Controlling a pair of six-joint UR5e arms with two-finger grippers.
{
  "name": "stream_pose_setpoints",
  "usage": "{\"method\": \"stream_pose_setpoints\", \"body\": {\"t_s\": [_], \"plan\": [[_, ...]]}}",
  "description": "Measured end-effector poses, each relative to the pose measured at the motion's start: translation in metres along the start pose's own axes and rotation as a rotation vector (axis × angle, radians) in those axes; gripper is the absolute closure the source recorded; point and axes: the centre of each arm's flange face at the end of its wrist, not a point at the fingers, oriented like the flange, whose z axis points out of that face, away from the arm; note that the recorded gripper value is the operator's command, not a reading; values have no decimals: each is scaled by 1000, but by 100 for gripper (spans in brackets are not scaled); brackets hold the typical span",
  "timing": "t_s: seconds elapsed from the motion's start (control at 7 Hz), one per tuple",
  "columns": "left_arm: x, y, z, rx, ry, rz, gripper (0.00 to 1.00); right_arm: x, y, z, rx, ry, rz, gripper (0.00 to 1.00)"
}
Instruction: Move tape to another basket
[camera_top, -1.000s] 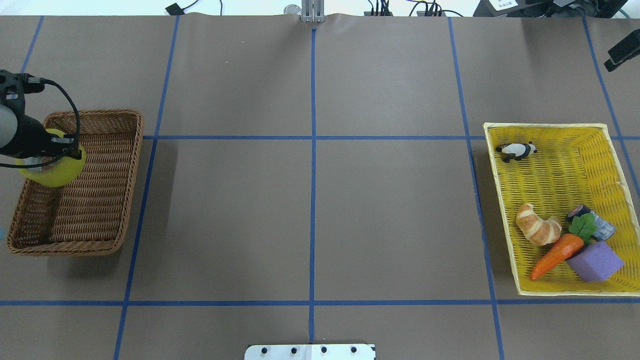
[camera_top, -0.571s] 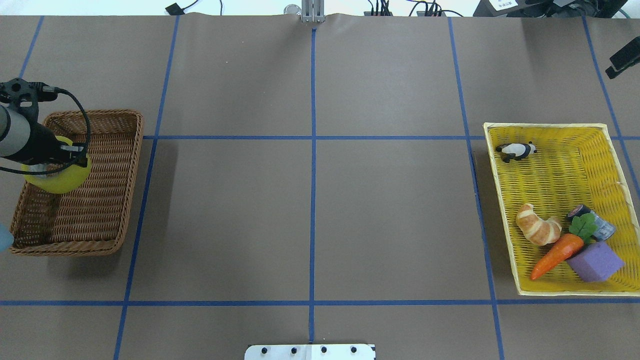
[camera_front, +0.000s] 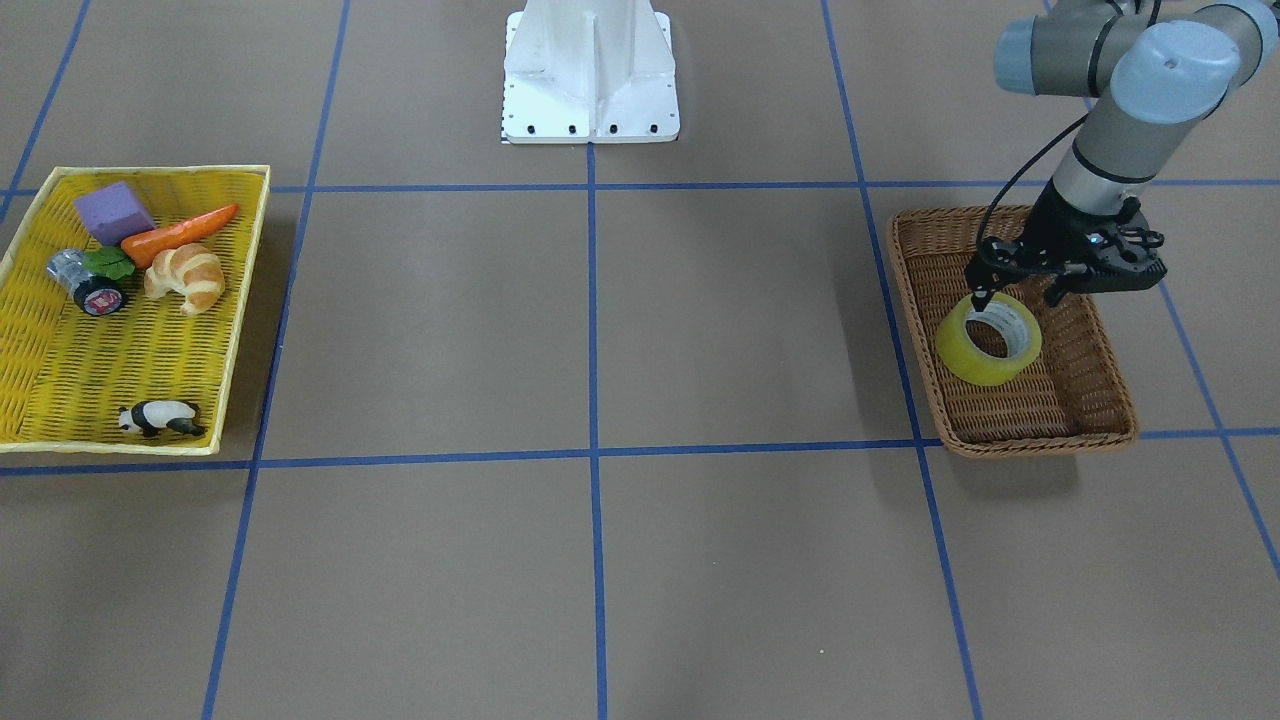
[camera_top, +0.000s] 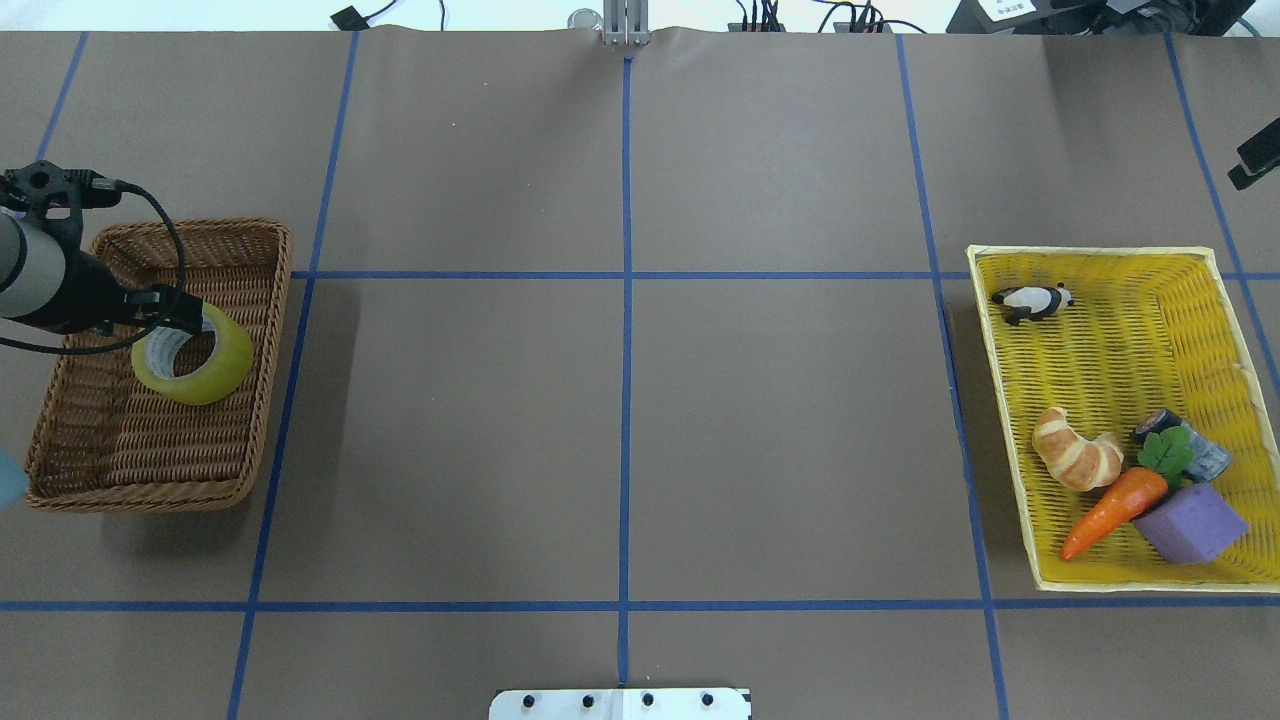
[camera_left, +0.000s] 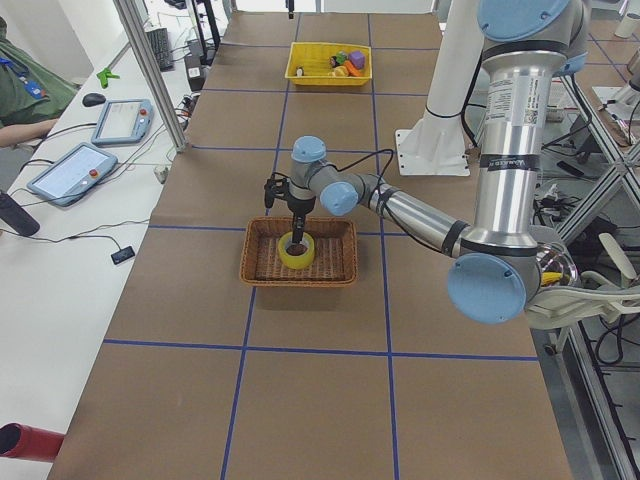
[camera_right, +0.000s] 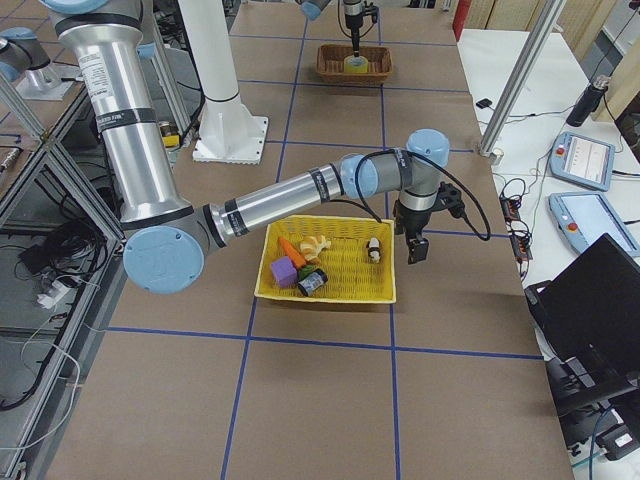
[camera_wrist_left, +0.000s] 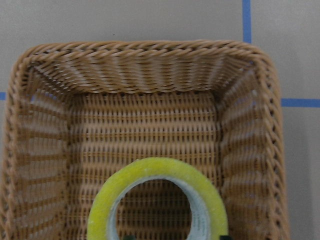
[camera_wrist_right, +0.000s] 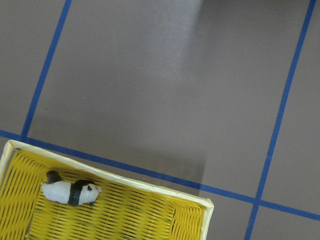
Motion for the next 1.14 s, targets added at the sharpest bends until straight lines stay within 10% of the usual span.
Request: {"method": "stream_pose_setpoints", "body": {"t_s": [1.14], "plan": [[-354, -24, -89, -40, -60, 186, 1, 90, 107, 2, -16, -88, 193, 0]]}}
